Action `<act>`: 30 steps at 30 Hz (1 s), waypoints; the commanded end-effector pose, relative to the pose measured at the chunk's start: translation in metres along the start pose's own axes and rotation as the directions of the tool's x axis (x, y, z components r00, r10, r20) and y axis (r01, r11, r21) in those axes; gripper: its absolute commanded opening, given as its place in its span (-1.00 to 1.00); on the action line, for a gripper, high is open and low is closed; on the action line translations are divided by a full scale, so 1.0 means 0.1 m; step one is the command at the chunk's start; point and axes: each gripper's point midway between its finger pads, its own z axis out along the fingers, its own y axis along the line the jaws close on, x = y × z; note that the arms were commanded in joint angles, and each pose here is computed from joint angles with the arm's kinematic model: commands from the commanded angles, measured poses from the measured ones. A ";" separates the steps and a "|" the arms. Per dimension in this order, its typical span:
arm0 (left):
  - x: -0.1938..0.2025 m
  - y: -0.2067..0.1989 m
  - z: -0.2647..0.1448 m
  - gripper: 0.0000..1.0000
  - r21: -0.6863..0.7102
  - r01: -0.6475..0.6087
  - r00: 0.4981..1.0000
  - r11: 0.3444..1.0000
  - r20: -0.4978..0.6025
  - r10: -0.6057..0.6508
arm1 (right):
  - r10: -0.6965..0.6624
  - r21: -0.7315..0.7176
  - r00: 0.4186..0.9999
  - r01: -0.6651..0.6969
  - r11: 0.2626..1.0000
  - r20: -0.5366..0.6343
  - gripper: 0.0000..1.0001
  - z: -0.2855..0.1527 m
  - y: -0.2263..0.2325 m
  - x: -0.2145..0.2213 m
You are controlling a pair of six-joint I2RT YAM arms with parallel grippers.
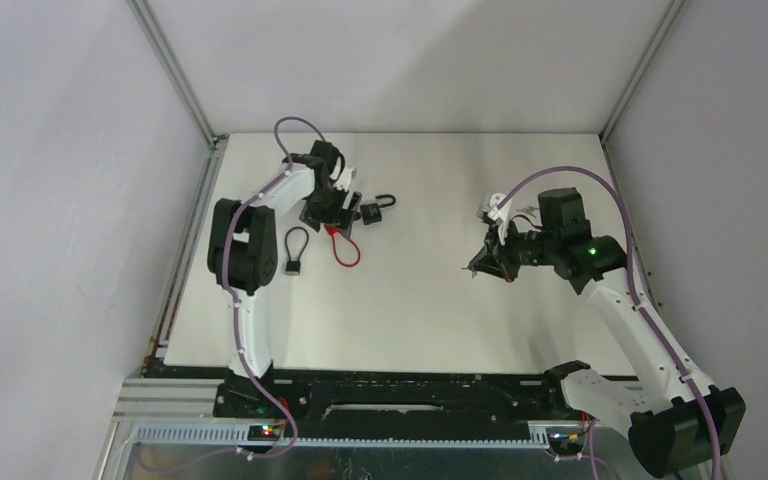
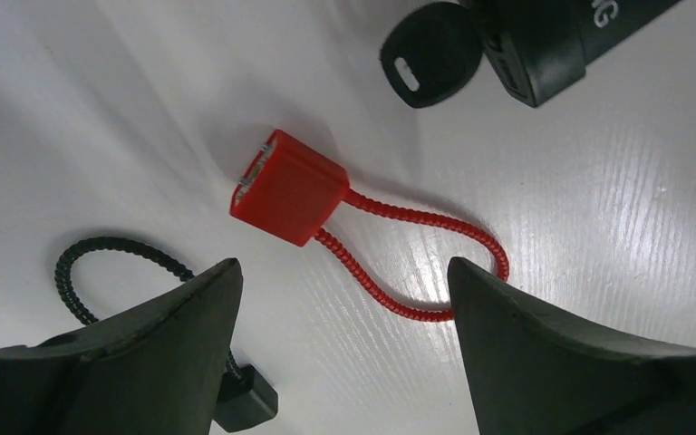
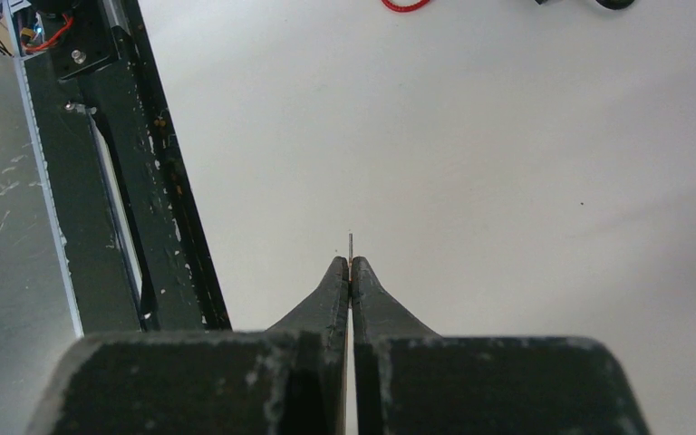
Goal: Unlock with the key
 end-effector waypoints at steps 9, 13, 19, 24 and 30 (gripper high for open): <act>-0.32 0.09 0.17 0.64 -0.013 0.151 0.986 0.988 0.070 -0.150 | 0.003 -0.001 0.999 -0.003 1.000 0.034 -1.00 -0.02 -0.01 -0.06; -0.24 0.05 0.23 0.32 0.008 0.136 0.990 0.991 0.043 -0.137 | 0.006 0.001 0.999 -0.006 1.000 0.039 -1.00 -0.01 -0.02 -0.04; -0.04 -0.18 0.23 -0.01 0.018 -0.025 1.000 1.000 0.005 0.025 | 0.006 0.011 0.999 -0.007 1.000 0.048 -1.00 -0.03 -0.02 -0.03; 0.28 -0.51 0.19 -0.10 0.004 -0.221 0.974 0.975 -0.050 0.221 | 0.006 0.021 0.999 -0.007 1.000 0.049 -1.00 -0.05 -0.04 -0.03; 0.67 -0.94 0.15 -0.18 0.083 -0.430 0.896 0.899 -0.085 0.436 | 0.007 0.032 0.999 -0.009 0.999 0.054 -1.00 -0.07 -0.05 -0.02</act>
